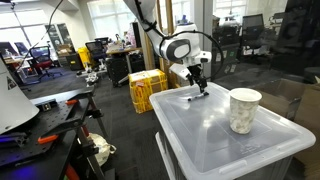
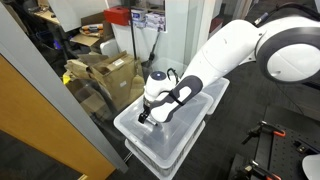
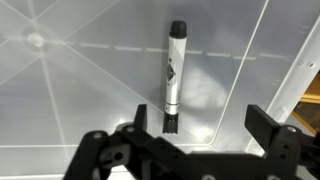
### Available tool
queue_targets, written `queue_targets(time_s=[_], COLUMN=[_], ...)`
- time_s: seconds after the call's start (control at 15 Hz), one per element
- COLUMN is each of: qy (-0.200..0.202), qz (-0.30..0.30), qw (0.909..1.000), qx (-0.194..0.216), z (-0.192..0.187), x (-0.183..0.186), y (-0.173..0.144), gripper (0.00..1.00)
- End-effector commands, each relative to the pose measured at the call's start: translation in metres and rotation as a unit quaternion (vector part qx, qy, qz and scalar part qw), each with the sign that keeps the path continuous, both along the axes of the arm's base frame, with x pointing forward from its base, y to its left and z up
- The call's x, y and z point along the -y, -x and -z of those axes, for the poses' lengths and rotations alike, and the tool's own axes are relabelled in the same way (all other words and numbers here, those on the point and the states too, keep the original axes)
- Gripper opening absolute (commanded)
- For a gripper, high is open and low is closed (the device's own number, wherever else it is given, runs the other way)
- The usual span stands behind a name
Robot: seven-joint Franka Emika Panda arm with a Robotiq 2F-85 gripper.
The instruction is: Put the black marker inside the white cup
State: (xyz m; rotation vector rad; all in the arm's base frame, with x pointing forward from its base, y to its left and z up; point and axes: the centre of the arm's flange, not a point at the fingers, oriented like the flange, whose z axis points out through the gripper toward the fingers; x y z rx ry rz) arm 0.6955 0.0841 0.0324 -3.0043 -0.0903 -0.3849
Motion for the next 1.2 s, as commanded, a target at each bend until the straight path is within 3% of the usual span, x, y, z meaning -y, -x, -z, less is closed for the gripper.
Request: queue_targets(time_s=[0.0,1.13], qy=[0.004,0.015], qz=[0.015,0.019], qw=[0.9998,0.9984], qx=[-0.015,-0.051], z=[0.01,0.038], x=[0.0,-0.001], y=[-0.02,-0.03], gripper=[1.0,1.0])
